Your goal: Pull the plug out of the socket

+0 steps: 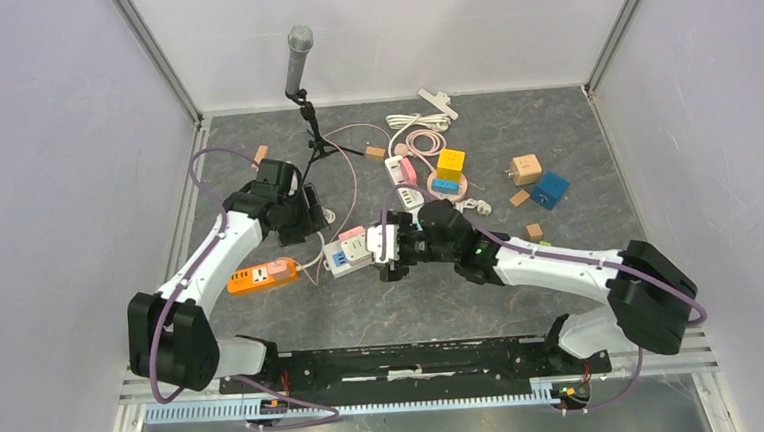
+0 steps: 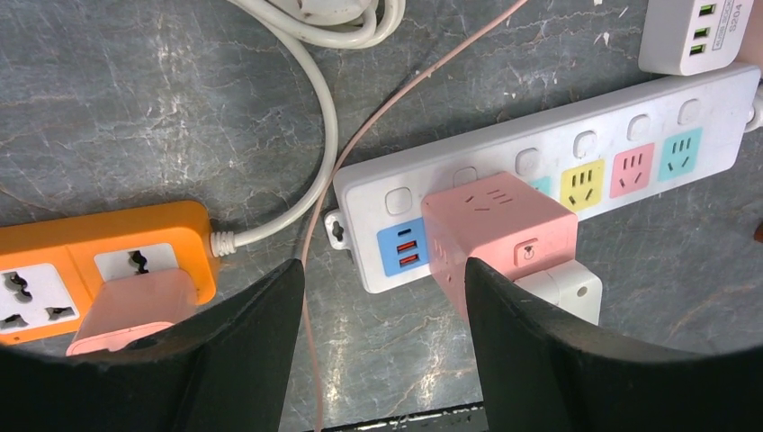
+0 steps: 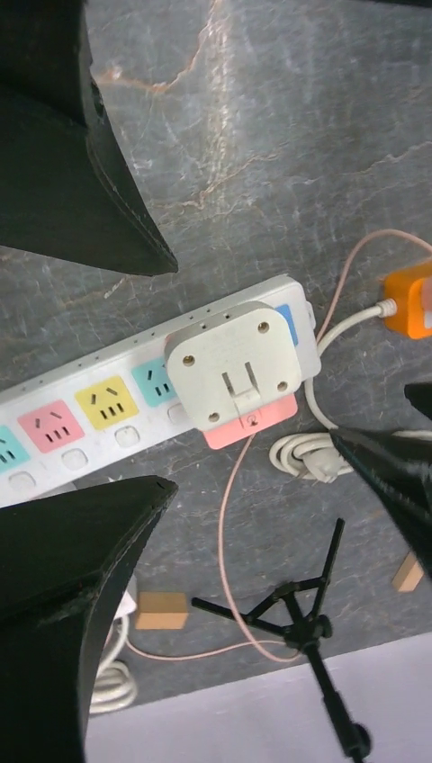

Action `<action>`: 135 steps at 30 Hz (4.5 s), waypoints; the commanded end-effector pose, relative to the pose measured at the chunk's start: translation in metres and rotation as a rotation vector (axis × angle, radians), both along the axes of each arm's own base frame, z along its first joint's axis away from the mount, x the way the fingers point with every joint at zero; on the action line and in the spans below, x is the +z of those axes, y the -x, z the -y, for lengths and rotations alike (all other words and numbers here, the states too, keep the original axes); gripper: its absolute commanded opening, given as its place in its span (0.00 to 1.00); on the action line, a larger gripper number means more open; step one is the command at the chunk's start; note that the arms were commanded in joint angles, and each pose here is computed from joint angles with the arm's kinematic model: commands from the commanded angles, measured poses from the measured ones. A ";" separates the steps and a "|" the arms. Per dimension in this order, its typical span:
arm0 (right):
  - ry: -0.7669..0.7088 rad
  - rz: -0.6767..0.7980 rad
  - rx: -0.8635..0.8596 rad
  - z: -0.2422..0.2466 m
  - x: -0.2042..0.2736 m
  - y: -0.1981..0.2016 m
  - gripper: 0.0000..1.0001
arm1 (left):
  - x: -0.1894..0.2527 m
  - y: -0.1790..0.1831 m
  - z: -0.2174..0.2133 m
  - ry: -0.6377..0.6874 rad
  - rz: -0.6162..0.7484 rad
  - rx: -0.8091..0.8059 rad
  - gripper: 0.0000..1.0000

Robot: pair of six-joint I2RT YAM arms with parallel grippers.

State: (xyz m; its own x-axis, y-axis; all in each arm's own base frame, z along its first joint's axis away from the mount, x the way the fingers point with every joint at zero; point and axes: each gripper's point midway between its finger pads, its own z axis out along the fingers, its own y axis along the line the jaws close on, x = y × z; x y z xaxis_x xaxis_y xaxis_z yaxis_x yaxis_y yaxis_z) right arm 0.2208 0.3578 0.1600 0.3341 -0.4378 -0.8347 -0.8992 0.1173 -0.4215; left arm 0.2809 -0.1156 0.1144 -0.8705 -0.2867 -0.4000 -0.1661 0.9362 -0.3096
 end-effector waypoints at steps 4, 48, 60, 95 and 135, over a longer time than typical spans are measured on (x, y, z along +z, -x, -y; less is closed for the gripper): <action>0.110 0.236 0.182 -0.036 -0.003 -0.002 0.85 | 0.004 0.000 0.003 0.052 0.001 -0.004 0.72; 0.374 0.296 0.128 -0.066 -0.021 -0.042 0.31 | -0.002 0.007 0.009 0.113 -0.012 -0.021 0.62; 0.396 0.168 0.201 -0.071 -0.007 -0.036 0.00 | 0.003 0.008 0.008 0.116 0.013 -0.012 0.61; 0.394 -0.443 0.102 -0.066 -0.027 -0.069 0.00 | 0.016 0.006 0.045 0.445 0.239 0.011 0.59; 0.102 -0.243 0.051 -0.075 0.041 -0.077 0.00 | -0.073 0.038 0.040 0.263 -0.122 0.002 0.32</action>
